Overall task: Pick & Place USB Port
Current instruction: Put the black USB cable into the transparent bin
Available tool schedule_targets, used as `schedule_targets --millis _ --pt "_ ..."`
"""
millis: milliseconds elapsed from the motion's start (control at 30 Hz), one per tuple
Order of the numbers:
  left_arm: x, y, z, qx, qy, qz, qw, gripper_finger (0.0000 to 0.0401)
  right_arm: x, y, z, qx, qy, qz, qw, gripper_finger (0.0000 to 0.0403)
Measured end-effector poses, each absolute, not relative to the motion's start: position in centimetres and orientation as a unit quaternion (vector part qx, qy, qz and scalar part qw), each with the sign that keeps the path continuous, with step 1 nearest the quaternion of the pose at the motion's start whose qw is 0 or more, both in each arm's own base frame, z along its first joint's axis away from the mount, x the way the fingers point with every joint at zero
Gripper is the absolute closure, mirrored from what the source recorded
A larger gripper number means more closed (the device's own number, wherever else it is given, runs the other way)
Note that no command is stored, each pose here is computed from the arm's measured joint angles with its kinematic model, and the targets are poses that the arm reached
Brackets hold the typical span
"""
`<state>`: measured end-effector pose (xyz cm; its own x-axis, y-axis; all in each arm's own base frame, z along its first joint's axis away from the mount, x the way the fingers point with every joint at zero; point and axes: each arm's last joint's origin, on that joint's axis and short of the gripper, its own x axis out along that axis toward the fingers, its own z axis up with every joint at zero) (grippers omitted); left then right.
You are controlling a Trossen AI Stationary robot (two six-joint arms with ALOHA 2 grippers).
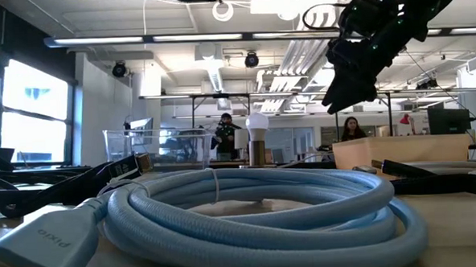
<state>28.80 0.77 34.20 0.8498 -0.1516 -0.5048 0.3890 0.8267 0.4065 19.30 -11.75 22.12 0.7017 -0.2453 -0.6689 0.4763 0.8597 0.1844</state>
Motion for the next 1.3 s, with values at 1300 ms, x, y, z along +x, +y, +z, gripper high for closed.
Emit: schedule_targets --millis 1300 --pt "41.3 -0.8 18.7 0.573 0.351 -0.276 0.687 0.0264 19.2 -11.8 22.0 0.113 0.351 -0.196 0.908 0.0177"
